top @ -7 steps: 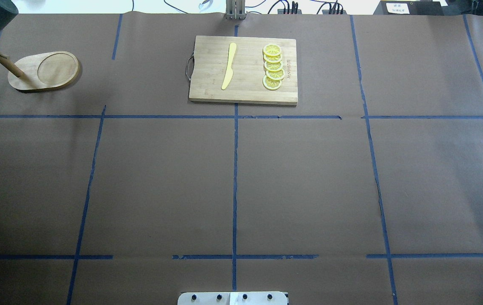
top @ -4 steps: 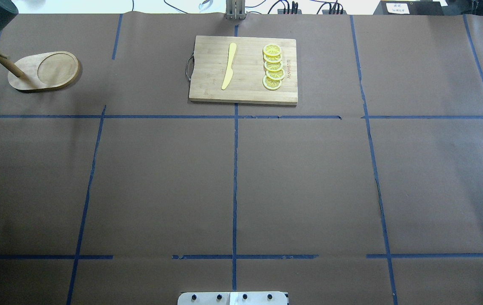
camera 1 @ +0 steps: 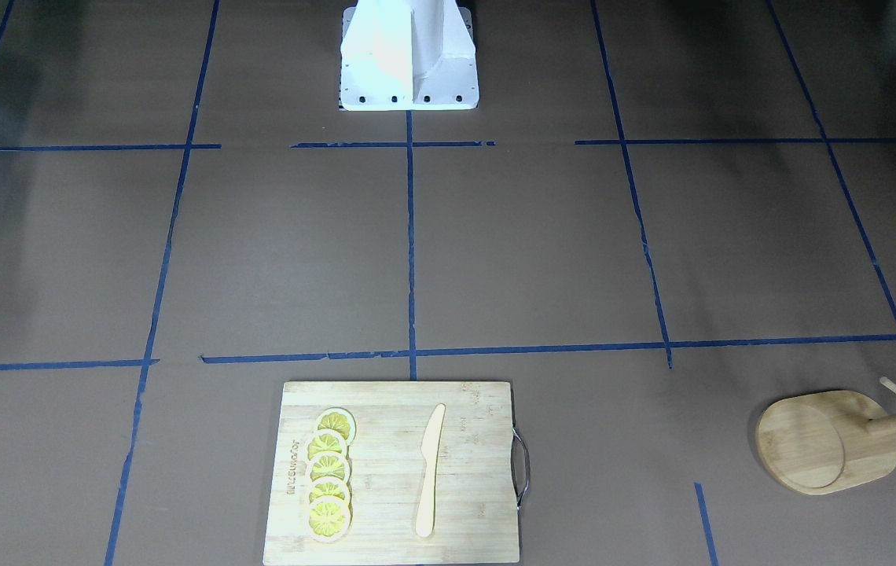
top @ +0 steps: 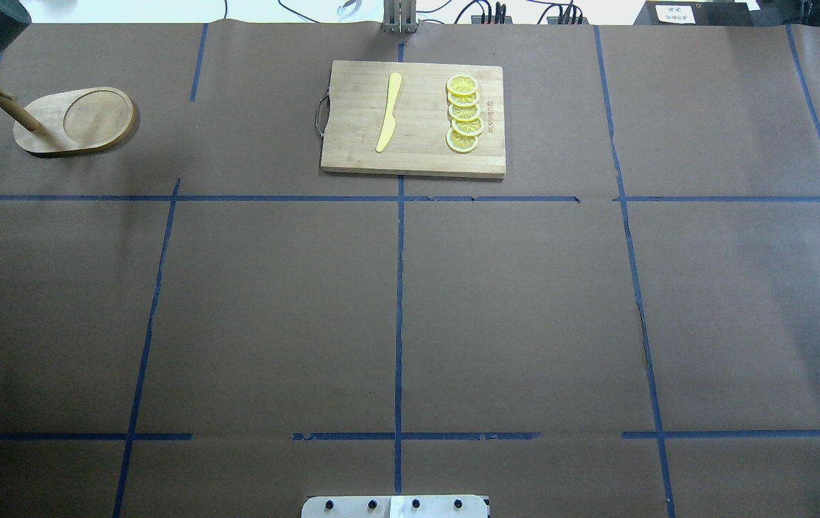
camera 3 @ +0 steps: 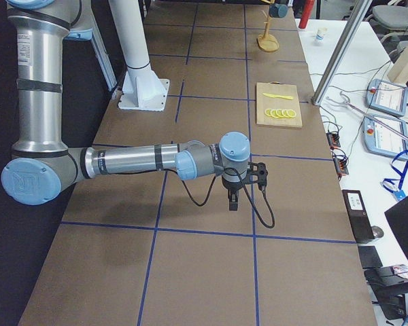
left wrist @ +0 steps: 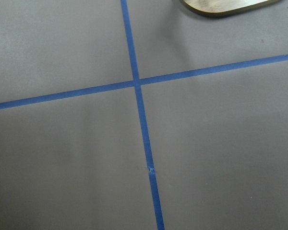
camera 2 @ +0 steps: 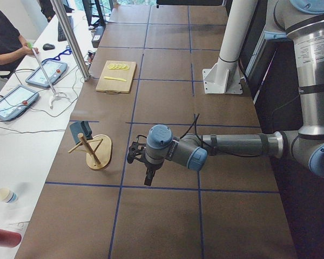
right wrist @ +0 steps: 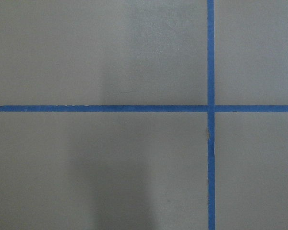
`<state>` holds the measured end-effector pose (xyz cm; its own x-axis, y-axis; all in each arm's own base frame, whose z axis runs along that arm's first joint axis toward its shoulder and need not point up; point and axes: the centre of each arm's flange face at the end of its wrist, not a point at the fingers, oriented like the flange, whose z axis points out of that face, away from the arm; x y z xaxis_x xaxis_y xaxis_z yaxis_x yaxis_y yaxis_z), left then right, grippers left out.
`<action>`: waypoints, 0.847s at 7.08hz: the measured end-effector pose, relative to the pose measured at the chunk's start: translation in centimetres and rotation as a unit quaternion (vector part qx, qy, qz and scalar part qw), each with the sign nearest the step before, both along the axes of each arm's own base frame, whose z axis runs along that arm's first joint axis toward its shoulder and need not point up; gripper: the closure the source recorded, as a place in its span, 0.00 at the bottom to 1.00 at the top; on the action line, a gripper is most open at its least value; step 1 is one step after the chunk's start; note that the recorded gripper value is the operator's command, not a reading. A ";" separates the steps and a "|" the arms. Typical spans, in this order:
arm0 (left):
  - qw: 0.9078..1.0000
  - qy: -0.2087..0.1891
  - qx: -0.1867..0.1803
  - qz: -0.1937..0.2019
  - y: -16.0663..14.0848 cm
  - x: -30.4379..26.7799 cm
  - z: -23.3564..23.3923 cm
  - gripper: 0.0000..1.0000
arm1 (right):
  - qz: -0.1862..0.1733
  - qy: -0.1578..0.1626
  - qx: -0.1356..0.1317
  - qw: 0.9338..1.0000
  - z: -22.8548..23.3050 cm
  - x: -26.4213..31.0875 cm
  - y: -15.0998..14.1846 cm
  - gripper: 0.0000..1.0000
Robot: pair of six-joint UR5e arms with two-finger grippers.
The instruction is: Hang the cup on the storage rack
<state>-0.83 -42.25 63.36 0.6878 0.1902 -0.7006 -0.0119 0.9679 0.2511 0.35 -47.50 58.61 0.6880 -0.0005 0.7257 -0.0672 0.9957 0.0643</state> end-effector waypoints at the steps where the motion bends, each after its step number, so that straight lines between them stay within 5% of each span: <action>1: 1.000 0.005 0.009 0.011 -0.3 0.9 -1.0 0.00 | 0.001 0.002 -0.001 1.000 0.2 0.1 0.4 0.00; 6: 0.994 0.067 -0.044 0.076 2.5 4.6 0.8 0.00 | 0.000 0.004 -0.011 1.000 1.7 0.0 0.0 0.00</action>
<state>3.79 -39.72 64.13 0.5546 0.2192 -0.8027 -0.1320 0.9756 0.1752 0.36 -47.51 60.27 0.6943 0.0149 0.7196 -0.0659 0.9969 0.0430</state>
